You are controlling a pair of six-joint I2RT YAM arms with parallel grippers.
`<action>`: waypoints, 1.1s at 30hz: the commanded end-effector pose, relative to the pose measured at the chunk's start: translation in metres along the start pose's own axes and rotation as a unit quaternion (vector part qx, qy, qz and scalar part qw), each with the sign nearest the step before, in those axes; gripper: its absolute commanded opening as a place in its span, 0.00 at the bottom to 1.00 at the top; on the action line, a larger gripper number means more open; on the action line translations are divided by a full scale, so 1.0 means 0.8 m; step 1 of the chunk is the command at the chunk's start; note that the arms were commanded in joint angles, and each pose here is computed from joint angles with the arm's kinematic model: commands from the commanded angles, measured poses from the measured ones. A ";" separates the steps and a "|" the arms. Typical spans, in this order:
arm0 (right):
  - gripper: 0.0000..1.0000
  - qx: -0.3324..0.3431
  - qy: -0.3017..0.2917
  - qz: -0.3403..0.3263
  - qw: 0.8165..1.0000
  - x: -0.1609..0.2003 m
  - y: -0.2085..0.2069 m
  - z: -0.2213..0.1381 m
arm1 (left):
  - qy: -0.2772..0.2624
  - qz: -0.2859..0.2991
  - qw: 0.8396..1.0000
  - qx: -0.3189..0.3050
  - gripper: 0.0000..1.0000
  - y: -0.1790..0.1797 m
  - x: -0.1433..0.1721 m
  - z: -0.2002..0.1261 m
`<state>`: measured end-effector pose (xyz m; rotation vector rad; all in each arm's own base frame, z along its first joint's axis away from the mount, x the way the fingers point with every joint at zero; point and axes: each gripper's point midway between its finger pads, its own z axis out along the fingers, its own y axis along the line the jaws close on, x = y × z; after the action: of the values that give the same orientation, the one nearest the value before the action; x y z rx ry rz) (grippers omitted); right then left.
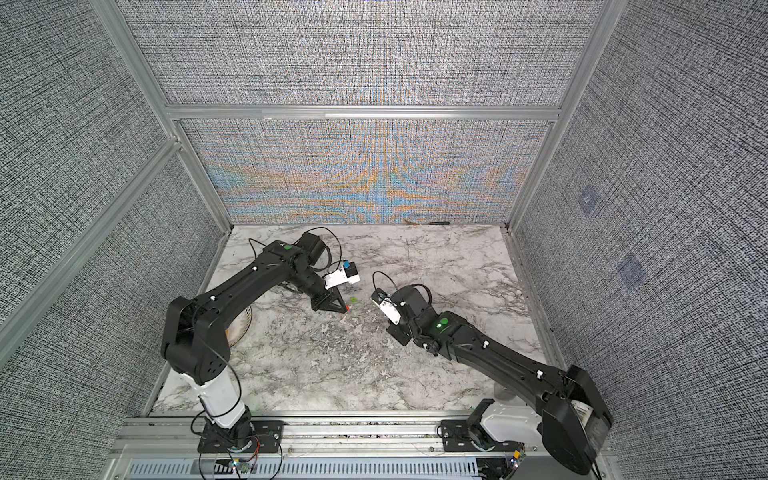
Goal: Close the usb drive cover
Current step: Pick up the USB drive from the center of the board, then close the cover of the USB drive.
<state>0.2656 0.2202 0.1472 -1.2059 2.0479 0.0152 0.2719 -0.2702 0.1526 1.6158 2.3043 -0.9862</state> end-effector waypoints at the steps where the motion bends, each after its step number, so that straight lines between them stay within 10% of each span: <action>1: 0.09 0.015 -0.041 -0.136 0.990 -0.019 -0.004 -0.007 | 0.055 -0.048 0.996 0.050 0.00 -0.021 0.021 -0.001; 33: 0.07 0.055 -0.036 -0.315 0.947 -0.080 0.021 0.029 | 0.108 -0.049 0.989 0.094 0.00 -0.020 -0.013 0.017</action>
<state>0.2805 0.2802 0.1576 -1.7131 1.5277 -0.3360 0.2626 -0.2882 0.1506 1.7641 2.5329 -1.0897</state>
